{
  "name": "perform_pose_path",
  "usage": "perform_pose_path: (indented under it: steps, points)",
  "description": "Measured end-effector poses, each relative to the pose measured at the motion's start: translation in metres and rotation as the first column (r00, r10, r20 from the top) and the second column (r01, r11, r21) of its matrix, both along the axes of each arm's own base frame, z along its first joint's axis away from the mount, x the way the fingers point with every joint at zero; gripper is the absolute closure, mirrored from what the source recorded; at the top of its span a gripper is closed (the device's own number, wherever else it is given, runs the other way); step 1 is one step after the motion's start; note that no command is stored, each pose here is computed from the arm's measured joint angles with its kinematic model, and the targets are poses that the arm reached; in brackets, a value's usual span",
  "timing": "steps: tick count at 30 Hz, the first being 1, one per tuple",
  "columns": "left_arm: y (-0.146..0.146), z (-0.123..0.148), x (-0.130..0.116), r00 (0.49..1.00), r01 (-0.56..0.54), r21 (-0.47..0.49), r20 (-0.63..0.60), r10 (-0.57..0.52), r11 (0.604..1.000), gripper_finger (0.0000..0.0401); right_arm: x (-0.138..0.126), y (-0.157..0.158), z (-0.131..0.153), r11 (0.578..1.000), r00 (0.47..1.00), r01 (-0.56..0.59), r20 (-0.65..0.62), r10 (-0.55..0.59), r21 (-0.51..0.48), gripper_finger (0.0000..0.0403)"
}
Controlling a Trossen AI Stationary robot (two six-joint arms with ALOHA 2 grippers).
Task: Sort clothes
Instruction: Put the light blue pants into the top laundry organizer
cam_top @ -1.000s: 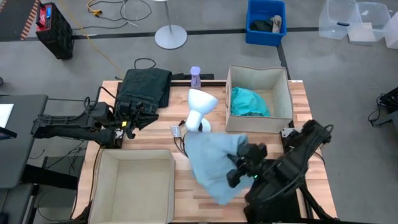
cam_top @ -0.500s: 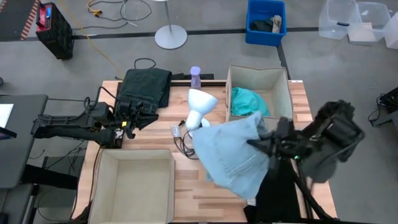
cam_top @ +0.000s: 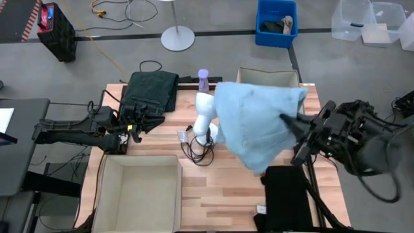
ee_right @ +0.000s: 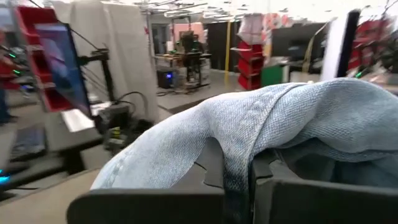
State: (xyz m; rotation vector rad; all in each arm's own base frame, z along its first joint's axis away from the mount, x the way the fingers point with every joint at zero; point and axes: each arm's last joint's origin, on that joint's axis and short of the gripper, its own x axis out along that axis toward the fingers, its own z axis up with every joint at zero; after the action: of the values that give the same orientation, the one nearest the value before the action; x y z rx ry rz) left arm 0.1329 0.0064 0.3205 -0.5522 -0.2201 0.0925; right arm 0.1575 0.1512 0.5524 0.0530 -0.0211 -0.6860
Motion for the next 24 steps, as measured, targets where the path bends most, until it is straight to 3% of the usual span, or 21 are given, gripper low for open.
perform_pose_path:
  steps: [13, 24]
  points:
    - [0.001, 0.0, 0.0, 1.0, -0.029, -0.037, 0.007, 0.029, 0.999, 0.034, 0.037, -0.042, 0.013, 0.96, 0.958, 0.232, -0.133, -0.253, -0.159, 0.0389]
    - [0.001, 0.0, 0.0, 0.999, -0.044, -0.04, 0.005, 0.045, 0.998, 0.034, 0.058, -0.094, 0.011, 0.859, 0.836, 0.419, -0.243, -0.492, -0.294, 0.0389]
